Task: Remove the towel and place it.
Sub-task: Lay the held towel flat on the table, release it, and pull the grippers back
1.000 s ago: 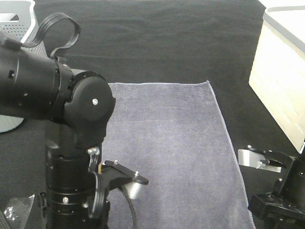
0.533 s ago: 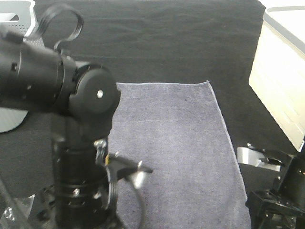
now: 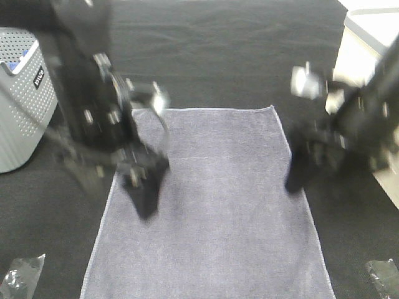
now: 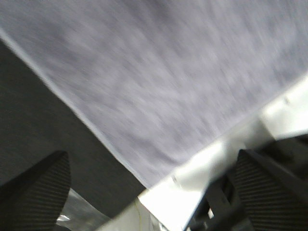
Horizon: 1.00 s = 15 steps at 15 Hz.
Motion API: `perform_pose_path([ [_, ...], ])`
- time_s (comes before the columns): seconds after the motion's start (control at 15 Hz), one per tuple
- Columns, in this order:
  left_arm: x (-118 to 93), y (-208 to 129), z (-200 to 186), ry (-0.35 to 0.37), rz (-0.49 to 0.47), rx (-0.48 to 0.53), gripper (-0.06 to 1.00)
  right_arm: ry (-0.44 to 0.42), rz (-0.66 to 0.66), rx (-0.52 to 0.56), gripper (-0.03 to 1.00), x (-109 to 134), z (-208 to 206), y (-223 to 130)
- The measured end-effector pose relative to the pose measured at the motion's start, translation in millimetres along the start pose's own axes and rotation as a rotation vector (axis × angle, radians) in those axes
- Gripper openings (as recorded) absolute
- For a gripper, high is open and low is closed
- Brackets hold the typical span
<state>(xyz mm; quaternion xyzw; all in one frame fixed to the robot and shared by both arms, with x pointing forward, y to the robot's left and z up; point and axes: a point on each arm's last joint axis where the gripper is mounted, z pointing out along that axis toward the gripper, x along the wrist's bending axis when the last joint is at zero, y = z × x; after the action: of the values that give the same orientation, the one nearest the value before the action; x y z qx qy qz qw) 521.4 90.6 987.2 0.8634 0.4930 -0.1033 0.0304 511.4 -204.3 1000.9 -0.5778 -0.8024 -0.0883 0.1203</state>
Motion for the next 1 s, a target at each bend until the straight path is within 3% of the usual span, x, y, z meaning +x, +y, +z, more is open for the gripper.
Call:
perform_pose_path([
  [0.13,37,20,-31,0.051,-0.082,-0.161,0.87,-0.094,-0.026,-0.085,0.86,-2,-25,25],
  [0.27,67,31,-50,0.073,-0.160,-0.242,0.87,-0.171,-0.015,-0.106,0.88,-9,-36,56],
  [0.47,98,50,-62,0.094,-0.256,-0.324,0.87,-0.196,0.004,-0.122,0.89,-21,-36,101],
  [0.53,118,67,-62,0.101,-0.312,-0.365,0.87,-0.202,0.079,-0.160,0.89,-41,-35,136],
  [0.73,134,88,-49,0.106,-0.348,-0.367,0.87,-0.222,0.129,-0.206,0.89,-69,-31,174],
  [1.0,140,99,-36,0.105,-0.358,-0.351,0.87,-0.226,0.113,-0.214,0.89,-75,-21,191],
])
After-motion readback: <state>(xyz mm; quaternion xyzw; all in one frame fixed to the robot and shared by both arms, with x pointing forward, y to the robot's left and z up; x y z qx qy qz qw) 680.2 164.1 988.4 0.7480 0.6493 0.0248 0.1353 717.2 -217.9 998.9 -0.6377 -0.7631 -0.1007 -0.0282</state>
